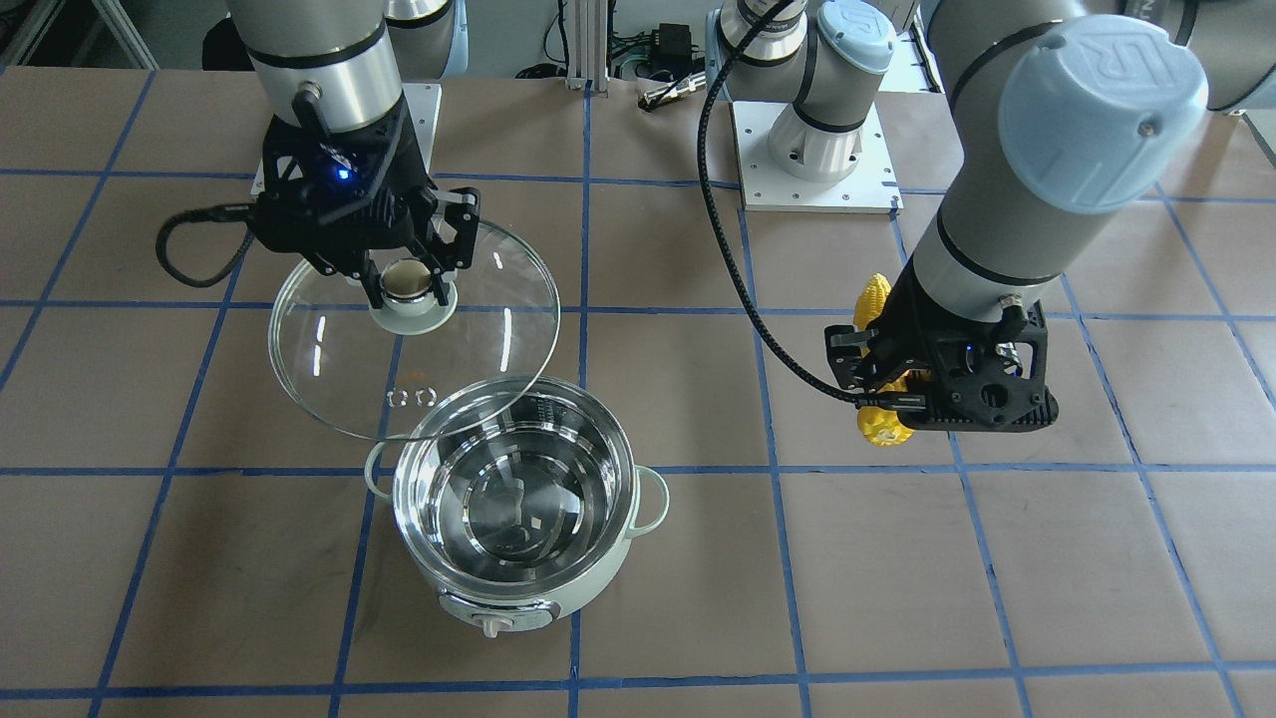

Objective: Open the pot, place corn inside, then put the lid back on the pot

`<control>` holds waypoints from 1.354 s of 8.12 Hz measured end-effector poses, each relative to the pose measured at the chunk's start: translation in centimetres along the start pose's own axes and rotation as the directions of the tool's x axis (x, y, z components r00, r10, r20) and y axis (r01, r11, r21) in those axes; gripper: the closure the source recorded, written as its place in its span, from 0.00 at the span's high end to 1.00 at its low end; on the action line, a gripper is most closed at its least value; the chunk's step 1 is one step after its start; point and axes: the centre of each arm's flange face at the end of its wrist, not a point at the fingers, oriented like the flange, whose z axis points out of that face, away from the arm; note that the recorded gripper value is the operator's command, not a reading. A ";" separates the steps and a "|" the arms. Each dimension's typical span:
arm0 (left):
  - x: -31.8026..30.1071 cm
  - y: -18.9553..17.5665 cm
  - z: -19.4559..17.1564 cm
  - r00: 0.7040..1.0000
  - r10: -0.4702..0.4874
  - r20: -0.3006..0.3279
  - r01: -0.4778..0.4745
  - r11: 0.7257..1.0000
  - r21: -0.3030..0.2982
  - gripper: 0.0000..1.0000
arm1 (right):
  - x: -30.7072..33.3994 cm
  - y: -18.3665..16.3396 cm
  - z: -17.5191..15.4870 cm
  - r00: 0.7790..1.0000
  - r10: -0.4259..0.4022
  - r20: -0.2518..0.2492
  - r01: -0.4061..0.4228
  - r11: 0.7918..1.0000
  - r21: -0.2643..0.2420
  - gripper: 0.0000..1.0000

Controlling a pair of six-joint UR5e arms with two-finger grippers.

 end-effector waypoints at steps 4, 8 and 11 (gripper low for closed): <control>8.9 -0.6 -1.9 0.994 0.010 -0.111 -0.002 0.997 0.074 0.00 | 8.5 2.4 -3.3 0.999 -0.041 -0.011 0.040 0.995 -0.094 0.17; 19.7 -2.7 3.9 0.989 -0.011 -0.149 0.027 0.994 0.104 0.00 | 9.7 2.7 -3.3 0.999 -0.049 -0.013 0.047 0.993 -0.109 0.17; 23.8 -4.4 6.6 0.982 -0.037 -0.186 0.070 0.982 0.175 0.00 | 9.8 2.8 -3.4 0.998 -0.056 -0.017 0.054 0.993 -0.107 0.17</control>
